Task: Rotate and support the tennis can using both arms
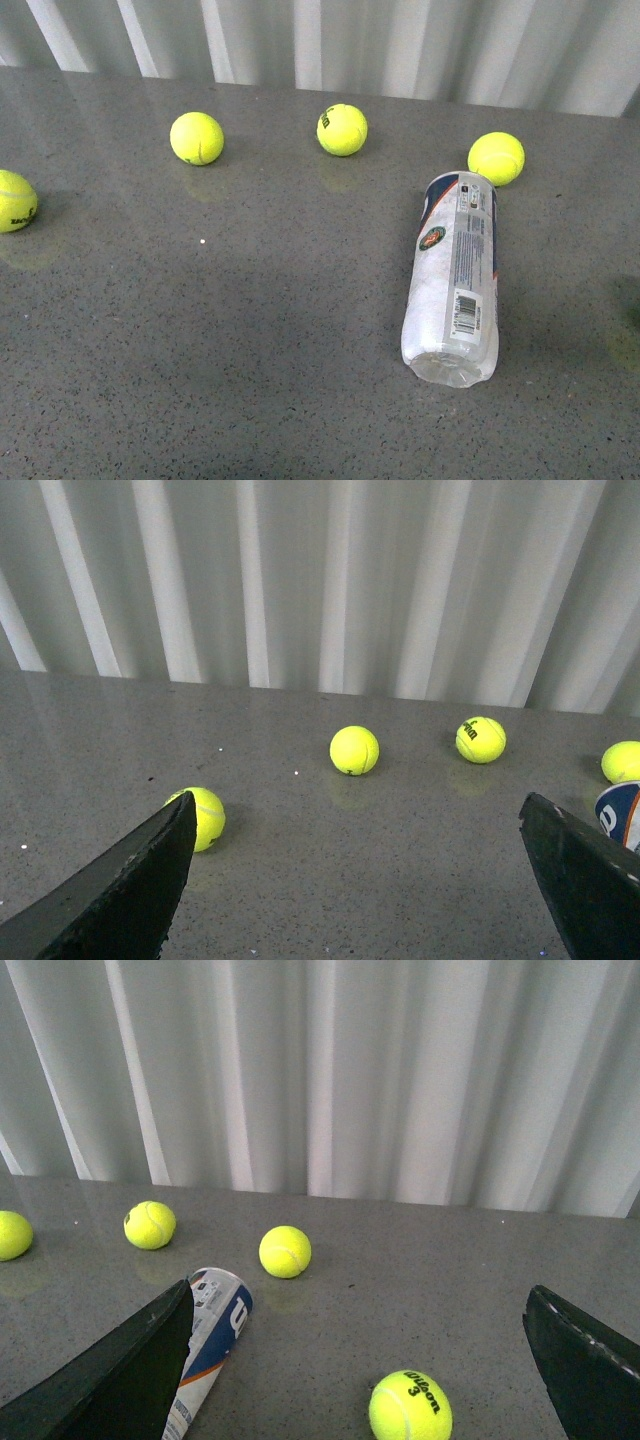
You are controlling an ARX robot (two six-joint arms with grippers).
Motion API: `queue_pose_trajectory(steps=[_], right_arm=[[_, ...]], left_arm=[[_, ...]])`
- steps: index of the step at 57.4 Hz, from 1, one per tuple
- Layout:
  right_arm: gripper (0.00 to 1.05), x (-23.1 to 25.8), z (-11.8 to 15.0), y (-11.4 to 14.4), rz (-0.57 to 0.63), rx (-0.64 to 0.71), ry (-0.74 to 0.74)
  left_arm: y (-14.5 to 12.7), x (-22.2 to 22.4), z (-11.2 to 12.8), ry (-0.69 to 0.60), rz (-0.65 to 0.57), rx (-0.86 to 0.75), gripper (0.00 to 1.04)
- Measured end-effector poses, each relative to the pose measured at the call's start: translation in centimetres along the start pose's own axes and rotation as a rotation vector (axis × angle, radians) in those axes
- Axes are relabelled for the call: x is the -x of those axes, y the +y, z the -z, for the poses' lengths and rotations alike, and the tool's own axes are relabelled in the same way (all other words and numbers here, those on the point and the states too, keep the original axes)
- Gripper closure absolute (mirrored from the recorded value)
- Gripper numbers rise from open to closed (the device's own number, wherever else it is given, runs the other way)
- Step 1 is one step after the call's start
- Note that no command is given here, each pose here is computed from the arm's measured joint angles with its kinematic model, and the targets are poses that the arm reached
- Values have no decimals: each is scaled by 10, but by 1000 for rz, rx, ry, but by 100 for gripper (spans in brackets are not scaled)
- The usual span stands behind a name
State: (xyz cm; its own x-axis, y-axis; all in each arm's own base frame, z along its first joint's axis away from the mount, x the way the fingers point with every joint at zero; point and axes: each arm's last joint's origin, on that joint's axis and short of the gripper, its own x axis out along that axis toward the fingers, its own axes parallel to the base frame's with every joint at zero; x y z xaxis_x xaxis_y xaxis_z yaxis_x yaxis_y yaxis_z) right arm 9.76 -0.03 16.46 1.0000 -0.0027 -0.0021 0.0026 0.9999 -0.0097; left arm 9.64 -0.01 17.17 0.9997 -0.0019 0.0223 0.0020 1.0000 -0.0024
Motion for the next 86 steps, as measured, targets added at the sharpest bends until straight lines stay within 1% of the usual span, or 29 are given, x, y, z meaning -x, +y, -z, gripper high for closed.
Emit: queue_pose_trajectory(steps=[50,51,54,55,56,57,59,64,66,67,71,72,76,80,83,86], right_arm=[[7,0,0,0,0,0,0],[7,0,0,0,8,0,2],[7,-3,-3,0,105,-35,18],[7,-5,-7,-1,193,-57,15],[7,-8,-12,-2,252,-66,9],[7,-10,-15,-3,280,-74,5],[7,-19,-31,-6,358,-95,-18],[7,-48,-65,-14,374,-145,-33],[7,-68,-79,-18,367,-152,-10],[7,-91,-88,-21,346,-149,37],[7,-128,-94,-23,319,-153,147],[7,-147,-93,-22,304,-145,206],[7,-201,-79,-15,236,-121,413],[7,-227,-65,-2,155,-91,548],[7,-241,-50,12,89,-42,647],[7,-247,-21,42,-50,35,792]], left_arm=[[0,0,0,0,0,0,7],[0,0,0,0,0,0,7],[0,0,0,0,0,0,7],[0,0,0,0,0,0,7],[0,0,0,0,-1,0,7],[0,0,0,0,-6,0,7],[0,0,0,0,-2,0,7],[0,0,0,0,-1,0,7],[0,0,0,0,0,0,7],[0,0,0,0,-1,0,7],[0,0,0,0,-2,0,7],[0,0,0,0,-2,0,7],[0,0,0,0,-2,0,7],[0,0,0,0,-2,0,7],[0,0,0,0,-2,0,7],[0,0,0,0,-2,0,7]])
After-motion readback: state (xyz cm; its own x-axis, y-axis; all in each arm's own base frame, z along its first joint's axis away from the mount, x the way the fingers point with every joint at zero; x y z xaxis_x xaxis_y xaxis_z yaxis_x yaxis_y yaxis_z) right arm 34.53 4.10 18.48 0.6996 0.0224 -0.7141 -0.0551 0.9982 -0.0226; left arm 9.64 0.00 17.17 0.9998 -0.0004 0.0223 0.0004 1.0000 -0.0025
